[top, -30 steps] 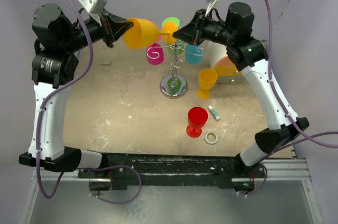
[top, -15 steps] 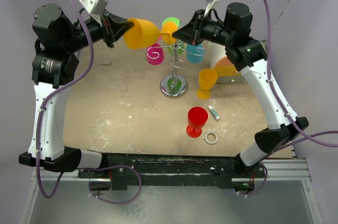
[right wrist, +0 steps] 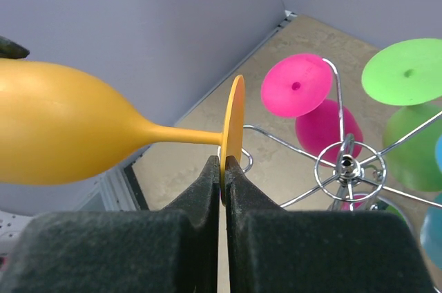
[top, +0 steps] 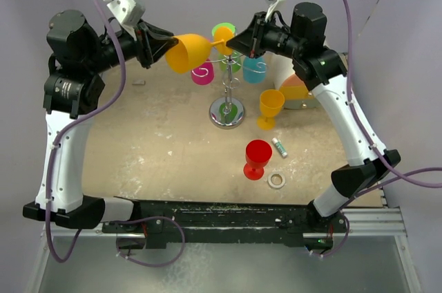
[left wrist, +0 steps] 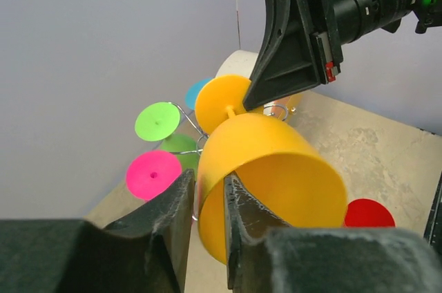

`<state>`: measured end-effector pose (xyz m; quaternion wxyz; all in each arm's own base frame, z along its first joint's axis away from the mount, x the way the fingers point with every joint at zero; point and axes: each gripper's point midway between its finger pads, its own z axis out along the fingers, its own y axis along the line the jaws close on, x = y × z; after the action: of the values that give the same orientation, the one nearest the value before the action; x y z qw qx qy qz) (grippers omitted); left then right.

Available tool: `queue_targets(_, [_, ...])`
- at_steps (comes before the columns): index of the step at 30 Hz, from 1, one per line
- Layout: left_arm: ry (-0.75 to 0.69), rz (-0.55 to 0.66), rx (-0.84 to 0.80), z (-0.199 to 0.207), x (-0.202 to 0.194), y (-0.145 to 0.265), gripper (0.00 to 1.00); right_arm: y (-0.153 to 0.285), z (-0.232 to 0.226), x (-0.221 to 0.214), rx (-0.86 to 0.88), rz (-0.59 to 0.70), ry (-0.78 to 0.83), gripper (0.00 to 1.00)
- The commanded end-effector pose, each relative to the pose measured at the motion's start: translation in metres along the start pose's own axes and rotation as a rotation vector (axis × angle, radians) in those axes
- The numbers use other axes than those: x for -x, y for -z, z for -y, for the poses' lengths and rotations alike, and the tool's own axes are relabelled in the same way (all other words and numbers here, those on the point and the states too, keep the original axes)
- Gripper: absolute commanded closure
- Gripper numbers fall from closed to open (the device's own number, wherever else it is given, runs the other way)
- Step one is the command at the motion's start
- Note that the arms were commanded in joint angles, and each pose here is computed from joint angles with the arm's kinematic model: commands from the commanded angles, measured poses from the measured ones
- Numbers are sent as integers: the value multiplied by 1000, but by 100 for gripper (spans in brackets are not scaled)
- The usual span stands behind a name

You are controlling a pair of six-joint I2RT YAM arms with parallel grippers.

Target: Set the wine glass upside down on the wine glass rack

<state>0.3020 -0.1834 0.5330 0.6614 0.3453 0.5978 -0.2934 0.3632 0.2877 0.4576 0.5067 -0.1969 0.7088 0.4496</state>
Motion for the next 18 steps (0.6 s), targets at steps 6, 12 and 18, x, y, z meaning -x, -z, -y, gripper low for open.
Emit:
queue_targets(6, [-133, 24, 23, 17, 17, 32, 40, 28, -3, 49, -106, 127, 236, 100])
queue_targets(12, [-222, -3, 186, -2, 21, 52, 22, 41, 7, 54, -172, 113, 421, 100])
queue_targets(18, [-257, -15, 426, -38, 31, 75, 9, 53, 2, 55, -153, 86, 673, 100])
